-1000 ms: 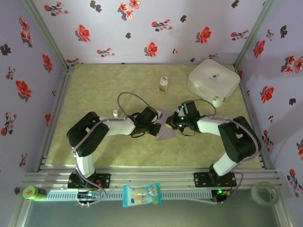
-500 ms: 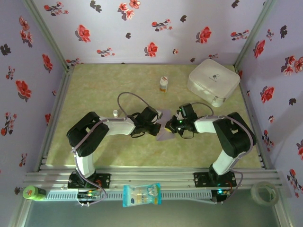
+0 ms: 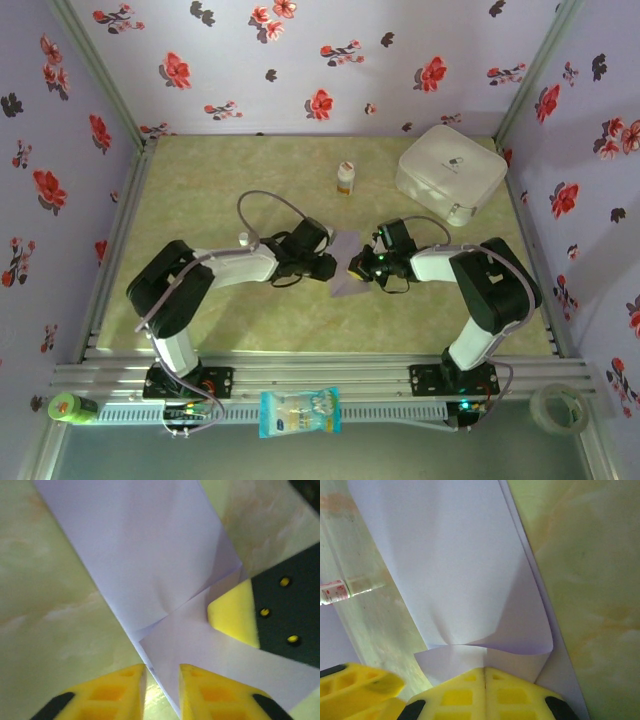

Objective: Fold a paper plane with a square sheet of paper (pick it up from the middle)
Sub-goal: Fold the triangle a second time at the center of the table.

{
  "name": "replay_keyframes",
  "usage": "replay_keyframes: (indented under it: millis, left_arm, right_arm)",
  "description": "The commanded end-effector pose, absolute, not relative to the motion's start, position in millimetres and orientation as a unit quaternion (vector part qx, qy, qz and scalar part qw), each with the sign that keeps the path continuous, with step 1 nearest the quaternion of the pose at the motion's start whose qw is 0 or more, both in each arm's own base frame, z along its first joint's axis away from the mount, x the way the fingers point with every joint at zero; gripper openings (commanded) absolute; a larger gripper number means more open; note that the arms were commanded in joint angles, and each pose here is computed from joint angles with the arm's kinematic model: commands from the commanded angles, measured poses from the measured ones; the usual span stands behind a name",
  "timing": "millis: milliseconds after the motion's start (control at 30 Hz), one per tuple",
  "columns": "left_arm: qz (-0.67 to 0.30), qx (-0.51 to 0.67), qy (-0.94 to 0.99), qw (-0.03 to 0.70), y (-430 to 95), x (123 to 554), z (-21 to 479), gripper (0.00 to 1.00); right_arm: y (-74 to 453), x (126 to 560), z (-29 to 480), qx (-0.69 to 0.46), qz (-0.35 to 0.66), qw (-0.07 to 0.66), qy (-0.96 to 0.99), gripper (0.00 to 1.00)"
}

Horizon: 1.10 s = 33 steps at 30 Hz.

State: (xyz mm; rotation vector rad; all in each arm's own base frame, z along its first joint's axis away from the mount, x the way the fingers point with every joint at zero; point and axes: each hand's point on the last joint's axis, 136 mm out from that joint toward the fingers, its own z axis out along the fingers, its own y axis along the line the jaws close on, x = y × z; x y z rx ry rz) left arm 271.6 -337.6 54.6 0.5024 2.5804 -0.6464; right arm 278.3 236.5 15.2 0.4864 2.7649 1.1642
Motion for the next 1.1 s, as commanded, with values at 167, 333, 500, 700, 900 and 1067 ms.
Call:
replay_keyframes:
  millis: [167,333,500,700,900,1067]
  left_arm:
    - [-0.372,0.115,0.909,0.148,-369,250,92,0.01]
    - [-0.397,0.105,0.905,0.109,-384,240,76,0.0]
    - [-0.401,0.108,0.907,0.074,-394,232,61,0.0]
    - [-0.394,0.106,0.911,0.059,-393,227,47,0.0]
    - [-0.383,0.105,0.916,0.046,-389,223,32,0.0]
    - [-0.373,0.102,0.921,0.041,-384,220,20,0.0]
  right_arm:
    - [210,262,-15,0.196,0.308,0.036,0.93,0.0]
    - [211,263,-14,0.198,0.309,0.038,0.929,0.0]
    - [211,263,-15,0.198,0.311,0.037,0.929,0.0]
    - [211,262,-16,0.199,0.31,0.036,0.929,0.0]
    - [211,261,-16,0.199,0.309,0.035,0.929,0.0]
    - [210,261,-16,0.199,0.307,0.034,0.93,0.0]
